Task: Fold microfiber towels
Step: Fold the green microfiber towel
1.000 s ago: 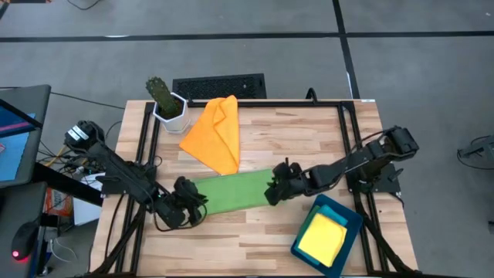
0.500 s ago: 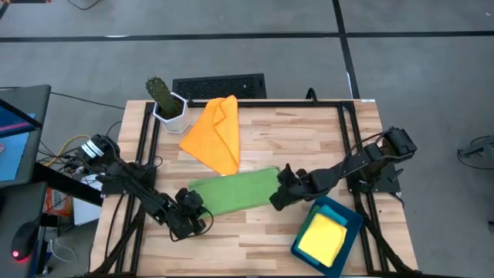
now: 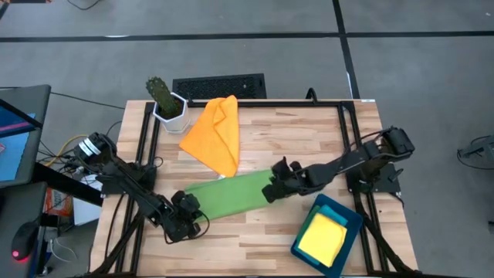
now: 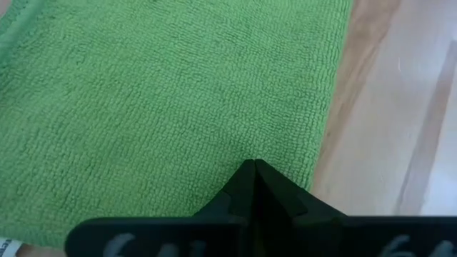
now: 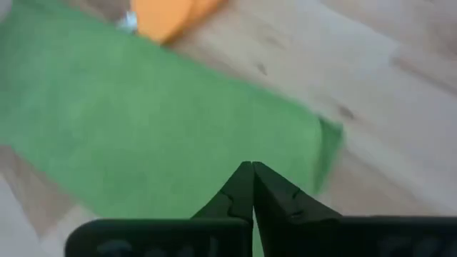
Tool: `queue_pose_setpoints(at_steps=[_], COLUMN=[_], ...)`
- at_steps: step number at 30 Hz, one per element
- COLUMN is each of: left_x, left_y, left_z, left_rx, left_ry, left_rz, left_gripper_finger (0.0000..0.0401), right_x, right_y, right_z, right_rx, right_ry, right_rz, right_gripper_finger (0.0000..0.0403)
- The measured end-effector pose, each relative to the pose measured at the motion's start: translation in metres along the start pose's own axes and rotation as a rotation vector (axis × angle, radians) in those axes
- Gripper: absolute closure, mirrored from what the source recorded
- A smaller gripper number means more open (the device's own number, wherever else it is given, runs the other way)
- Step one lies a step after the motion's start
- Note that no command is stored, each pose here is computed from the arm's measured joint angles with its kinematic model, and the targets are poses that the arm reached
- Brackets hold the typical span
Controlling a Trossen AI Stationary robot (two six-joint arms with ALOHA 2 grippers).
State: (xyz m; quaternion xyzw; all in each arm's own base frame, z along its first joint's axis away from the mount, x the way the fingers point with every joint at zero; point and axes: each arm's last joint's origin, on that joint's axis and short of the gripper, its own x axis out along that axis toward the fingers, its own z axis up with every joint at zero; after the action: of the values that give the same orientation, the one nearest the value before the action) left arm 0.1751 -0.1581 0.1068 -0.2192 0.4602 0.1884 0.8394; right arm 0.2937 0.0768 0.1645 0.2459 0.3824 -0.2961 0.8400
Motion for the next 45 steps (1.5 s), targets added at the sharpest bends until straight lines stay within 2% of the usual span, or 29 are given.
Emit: queue_pose_setpoints(at_steps=[7, 11, 17, 21, 26, 32, 36, 41, 45], left_x=[-0.006, -0.006, -0.009, -0.015, -0.02, -0.02, -0.028, -0.053, -0.059], left_y=[0.001, 0.001, 0.002, 0.005, 0.008, 0.007, 0.0, -0.007, -0.01], left_z=[0.0, 0.0, 0.003, 0.006, 0.009, 0.009, 0.018, 0.037, 0.036], left_rx=[0.007, 0.026, 0.018, 0.019, 0.013, 0.024, -0.033, -0.045, -0.091], left_ry=[0.006, 0.002, -0.007, -0.03, -0.051, -0.057, -0.076, -0.088, -0.091], left_rz=[-0.006, -0.005, -0.014, -0.01, 0.007, 0.003, -0.038, -0.065, -0.078], left_gripper_finger=[0.0401, 0.0401, 0.0401, 0.0401, 0.0401, 0.0401, 0.0401, 0.0401, 0.0401], right_x=[0.046, 0.057, 0.046, 0.014, -0.005, -0.001, 0.008, 0.019, 0.021], right_y=[-0.014, -0.018, -0.021, -0.01, 0.004, 0.016, 0.018, 0.018, 0.017], right_z=[0.002, -0.003, -0.001, 0.011, -0.005, -0.037, -0.052, -0.059, -0.058], right_rx=[-0.026, -0.03, -0.055, -0.094, -0.136, -0.133, -0.125, -0.129, -0.13], right_ry=[0.06, 0.093, 0.053, -0.064, -0.02, 0.109, 0.19, 0.221, 0.23], right_rz=[-0.105, -0.141, -0.18, -0.105, 0.002, 0.05, 0.047, 0.022, 0.016], right_gripper_finger=[0.0392, 0.0392, 0.0374, 0.0381, 0.0385, 0.0383, 0.0388, 0.0381, 0.0381])
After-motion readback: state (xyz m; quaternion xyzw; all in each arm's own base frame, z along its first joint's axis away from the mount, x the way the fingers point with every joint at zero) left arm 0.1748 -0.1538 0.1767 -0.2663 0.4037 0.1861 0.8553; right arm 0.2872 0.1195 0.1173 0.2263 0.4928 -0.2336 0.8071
